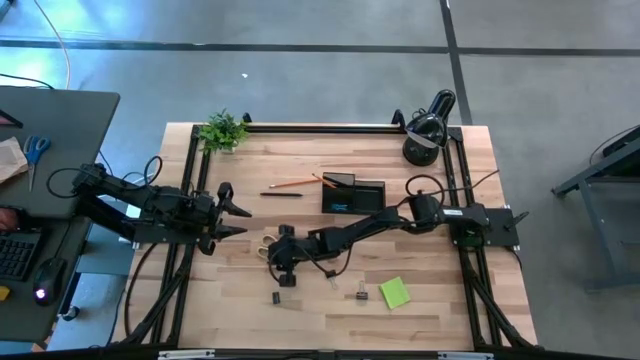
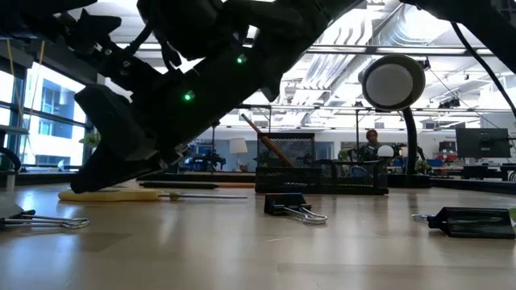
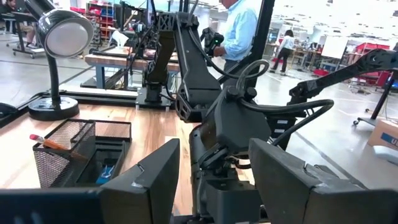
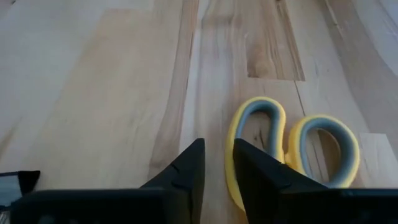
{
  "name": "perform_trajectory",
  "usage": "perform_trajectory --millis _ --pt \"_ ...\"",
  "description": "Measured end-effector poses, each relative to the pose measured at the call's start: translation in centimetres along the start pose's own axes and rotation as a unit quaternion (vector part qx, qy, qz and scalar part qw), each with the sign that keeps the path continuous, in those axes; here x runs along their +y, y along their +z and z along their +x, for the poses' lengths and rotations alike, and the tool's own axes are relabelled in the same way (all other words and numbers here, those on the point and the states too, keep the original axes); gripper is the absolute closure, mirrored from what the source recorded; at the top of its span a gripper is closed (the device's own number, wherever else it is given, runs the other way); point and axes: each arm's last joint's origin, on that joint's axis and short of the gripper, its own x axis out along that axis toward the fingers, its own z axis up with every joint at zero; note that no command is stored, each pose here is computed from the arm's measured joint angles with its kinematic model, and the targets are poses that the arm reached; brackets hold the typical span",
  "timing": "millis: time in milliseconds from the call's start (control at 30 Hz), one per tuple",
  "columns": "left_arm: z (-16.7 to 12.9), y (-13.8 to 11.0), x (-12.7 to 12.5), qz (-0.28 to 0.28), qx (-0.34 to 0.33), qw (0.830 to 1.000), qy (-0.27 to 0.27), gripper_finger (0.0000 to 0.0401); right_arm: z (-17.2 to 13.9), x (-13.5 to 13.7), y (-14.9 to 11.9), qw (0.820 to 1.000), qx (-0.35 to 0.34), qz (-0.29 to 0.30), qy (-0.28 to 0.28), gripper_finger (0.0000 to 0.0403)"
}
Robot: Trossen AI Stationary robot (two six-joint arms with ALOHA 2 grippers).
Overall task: Pick and place office supplies into organizer
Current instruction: Put the yellow scissors into the desk organizer
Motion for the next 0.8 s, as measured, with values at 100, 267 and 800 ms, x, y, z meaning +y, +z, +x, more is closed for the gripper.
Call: perform_trajectory --millis 100,267,800 --pt "0.0 0.0 0.0 0.0 0.001 1.0 0.0 0.0217 -0.1 -0.1 -0.3 1.0 0.021 -0.003 -0.007 0.0326" --pt "0.0 0.0 0.0 0.0 0.001 1.0 0.0 0.0217 -0.2 0.0 -0.7 0.998 0.046 -0.027 -0.027 0.0336" --pt "0.0 -0.1 0.0 0.001 0.008 1.0 0.001 0.0217 -0.7 1.8 -2.1 0.994 0.109 -0.005 -0.027 0.0342"
